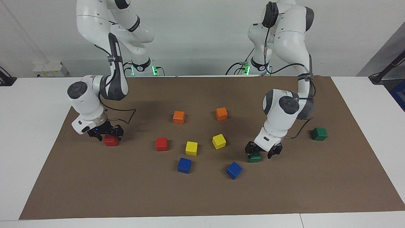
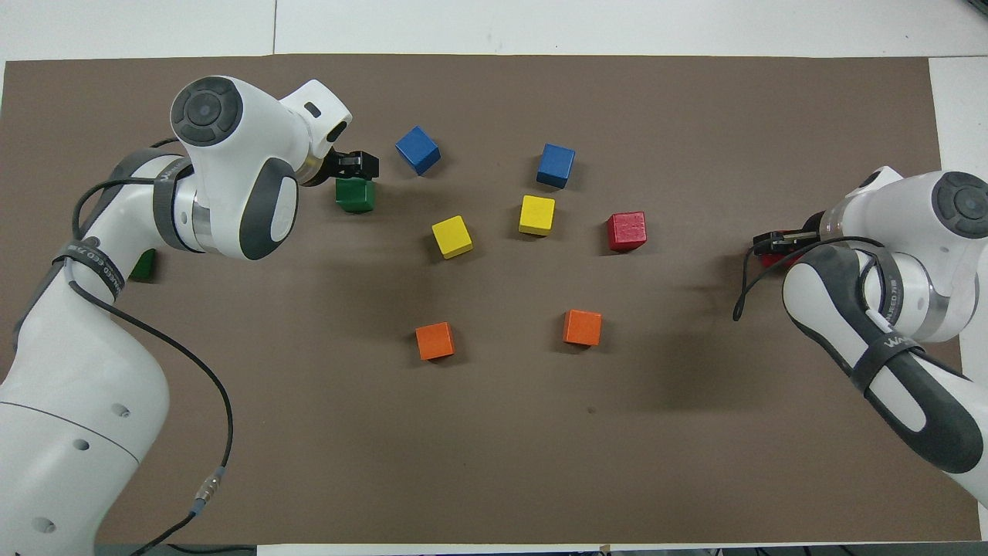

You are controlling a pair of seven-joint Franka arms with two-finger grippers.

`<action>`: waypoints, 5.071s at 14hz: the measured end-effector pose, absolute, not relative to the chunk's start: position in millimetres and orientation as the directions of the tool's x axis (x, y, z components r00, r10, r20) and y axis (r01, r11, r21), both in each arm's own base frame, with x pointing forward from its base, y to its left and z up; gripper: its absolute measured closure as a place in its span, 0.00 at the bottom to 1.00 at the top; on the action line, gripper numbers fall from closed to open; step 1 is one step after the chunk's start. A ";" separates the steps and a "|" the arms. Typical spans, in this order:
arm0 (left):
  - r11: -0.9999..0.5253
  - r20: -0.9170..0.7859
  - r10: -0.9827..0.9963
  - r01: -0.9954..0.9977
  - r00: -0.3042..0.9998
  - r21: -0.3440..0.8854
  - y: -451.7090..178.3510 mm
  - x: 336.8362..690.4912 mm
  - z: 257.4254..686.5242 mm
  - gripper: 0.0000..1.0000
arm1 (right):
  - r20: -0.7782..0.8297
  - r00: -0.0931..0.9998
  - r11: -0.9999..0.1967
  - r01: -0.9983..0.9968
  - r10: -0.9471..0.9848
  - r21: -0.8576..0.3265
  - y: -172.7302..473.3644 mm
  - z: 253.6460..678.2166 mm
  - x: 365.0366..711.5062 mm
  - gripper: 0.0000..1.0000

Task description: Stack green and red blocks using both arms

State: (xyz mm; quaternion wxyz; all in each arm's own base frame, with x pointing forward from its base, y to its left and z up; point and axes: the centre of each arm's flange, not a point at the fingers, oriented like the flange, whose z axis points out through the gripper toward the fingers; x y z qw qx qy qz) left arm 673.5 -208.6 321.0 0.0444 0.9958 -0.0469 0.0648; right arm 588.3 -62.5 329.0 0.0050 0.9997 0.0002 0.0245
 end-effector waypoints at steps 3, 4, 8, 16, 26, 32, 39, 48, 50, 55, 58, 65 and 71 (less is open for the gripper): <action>-0.993 0.103 -0.062 -0.072 0.993 0.096 -209.0 673.0 302.0 0.00 | 0.043 0.999 -1.000 -0.003 -0.003 0.009 -53.1 413.4 599.2 0.00; -0.992 0.093 -0.047 -0.058 0.995 0.112 -209.3 672.7 298.1 0.00 | 0.055 0.998 -1.000 -0.009 -0.009 0.008 -38.0 440.9 604.8 0.00; -0.990 0.075 -0.020 -0.030 0.997 0.139 -209.7 673.1 297.9 0.10 | 0.088 0.995 -0.999 -0.040 -0.041 -0.011 80.4 476.7 615.1 0.00; -0.996 0.070 -0.066 -0.070 0.995 0.060 -226.6 678.1 318.3 0.45 | 0.100 0.987 -0.992 -0.121 -0.123 -0.023 160.7 422.6 630.6 0.00; -0.999 0.065 0.041 0.039 0.997 0.036 -111.6 694.5 410.1 0.45 | 0.128 0.989 -0.997 -0.074 -0.078 -0.033 178.7 347.5 630.4 0.00; -0.974 0.034 -0.226 -0.226 0.973 0.001 53.3 650.6 448.4 0.45 | 0.129 0.992 -1.000 0.009 0.006 -0.026 184.4 318.8 611.9 0.00; -0.941 0.046 -0.338 -0.337 0.940 -0.015 129.8 618.0 416.9 0.45 | 0.134 0.990 -0.999 0.045 0.041 -0.023 174.3 290.9 595.5 0.05; -0.956 0.118 -0.290 -0.293 0.950 0.014 139.8 598.6 378.9 0.45 | 0.100 0.995 -1.000 0.015 0.015 0.003 160.1 366.5 621.9 0.45; -0.959 0.121 -0.279 -0.283 0.953 0.019 142.1 595.1 371.7 0.45 | 0.118 0.992 -0.999 0.041 0.042 0.011 134.9 398.1 629.4 0.45; -0.959 0.126 -0.277 -0.281 0.953 0.019 142.0 594.5 369.9 0.45 | 0.104 0.989 -0.994 0.100 0.104 0.040 45.3 430.2 631.6 0.45; -0.959 0.134 -0.279 -0.284 0.951 0.015 140.1 595.6 370.4 0.45 | 0.090 0.988 -0.991 0.121 0.125 0.048 1.0 428.8 630.9 0.45; -0.957 0.138 -0.285 -0.290 0.949 0.013 137.2 596.1 369.5 0.05 | 0.071 0.990 -0.992 0.116 0.120 0.047 -27.9 376.8 596.2 0.45; -0.956 0.145 -0.290 -0.294 0.946 0.010 135.1 599.3 375.5 0.00 | 0.055 0.995 -0.996 0.080 0.082 0.042 -34.7 368.3 589.0 0.45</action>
